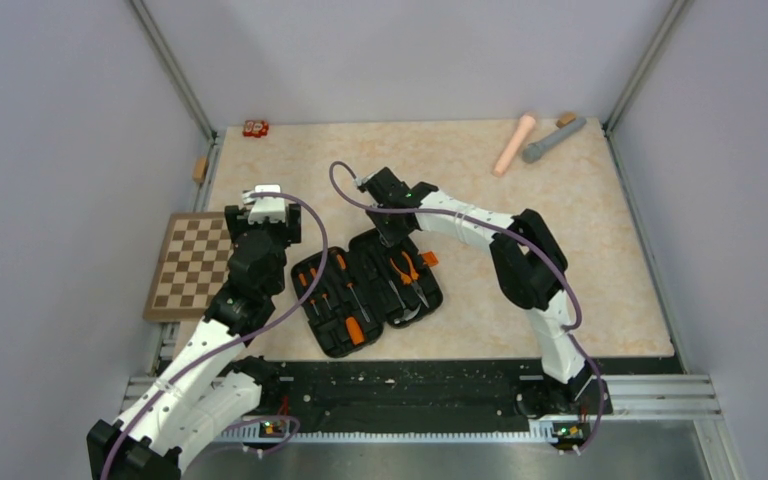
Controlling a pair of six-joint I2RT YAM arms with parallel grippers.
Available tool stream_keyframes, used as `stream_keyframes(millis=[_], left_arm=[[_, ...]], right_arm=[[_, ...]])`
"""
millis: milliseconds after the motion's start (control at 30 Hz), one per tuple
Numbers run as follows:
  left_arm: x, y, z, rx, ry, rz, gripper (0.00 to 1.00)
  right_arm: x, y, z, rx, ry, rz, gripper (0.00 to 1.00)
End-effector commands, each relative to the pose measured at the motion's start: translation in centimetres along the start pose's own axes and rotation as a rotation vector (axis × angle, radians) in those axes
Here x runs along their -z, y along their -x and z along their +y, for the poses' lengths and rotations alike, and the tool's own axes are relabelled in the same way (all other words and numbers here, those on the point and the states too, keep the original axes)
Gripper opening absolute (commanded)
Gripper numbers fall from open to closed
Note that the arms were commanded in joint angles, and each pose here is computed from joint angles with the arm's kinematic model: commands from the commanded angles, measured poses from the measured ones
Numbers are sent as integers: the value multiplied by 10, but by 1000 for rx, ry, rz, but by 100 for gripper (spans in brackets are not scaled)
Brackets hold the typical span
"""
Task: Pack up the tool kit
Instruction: Place the tool in the toolbox, then close the toolbox at the center of the board.
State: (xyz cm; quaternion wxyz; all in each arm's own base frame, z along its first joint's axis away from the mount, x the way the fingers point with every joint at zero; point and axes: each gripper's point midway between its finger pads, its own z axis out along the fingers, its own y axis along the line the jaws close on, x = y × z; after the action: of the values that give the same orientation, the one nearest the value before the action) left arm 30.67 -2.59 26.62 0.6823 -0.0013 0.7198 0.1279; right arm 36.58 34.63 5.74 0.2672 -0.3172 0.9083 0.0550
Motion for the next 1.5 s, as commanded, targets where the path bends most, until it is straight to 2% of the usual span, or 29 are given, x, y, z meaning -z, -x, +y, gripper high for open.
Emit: stream_keyframes(millis=[0, 267, 567, 800, 933, 1067, 1300, 1467], left_arm=[[-1, 9, 0, 20, -2, -38, 82], [-1, 8, -2, 21, -11, -36, 82], [-3, 6, -5, 19, -23, -26, 82], [-5, 3, -11, 31, -35, -4, 82], [-4, -3, -21, 124, -56, 95, 83], [8, -16, -29, 233, -81, 219, 84], [46, -64, -44, 433, -125, 428, 83], [72, -109, -59, 541, -149, 577, 82]], right_arm=[[-20, -6, 1, 5, 1, 10, 31], [-27, -22, -3, 18, -25, 55, 31], [-11, 14, 2, 19, 7, -22, 32], [-38, -22, 5, -9, 45, 87, 31], [-37, -28, 4, -18, 46, 83, 31], [-13, -4, 1, -13, 46, 17, 32], [67, 53, -1, -38, 120, -184, 45], [98, 42, -25, -95, 83, -234, 53]])
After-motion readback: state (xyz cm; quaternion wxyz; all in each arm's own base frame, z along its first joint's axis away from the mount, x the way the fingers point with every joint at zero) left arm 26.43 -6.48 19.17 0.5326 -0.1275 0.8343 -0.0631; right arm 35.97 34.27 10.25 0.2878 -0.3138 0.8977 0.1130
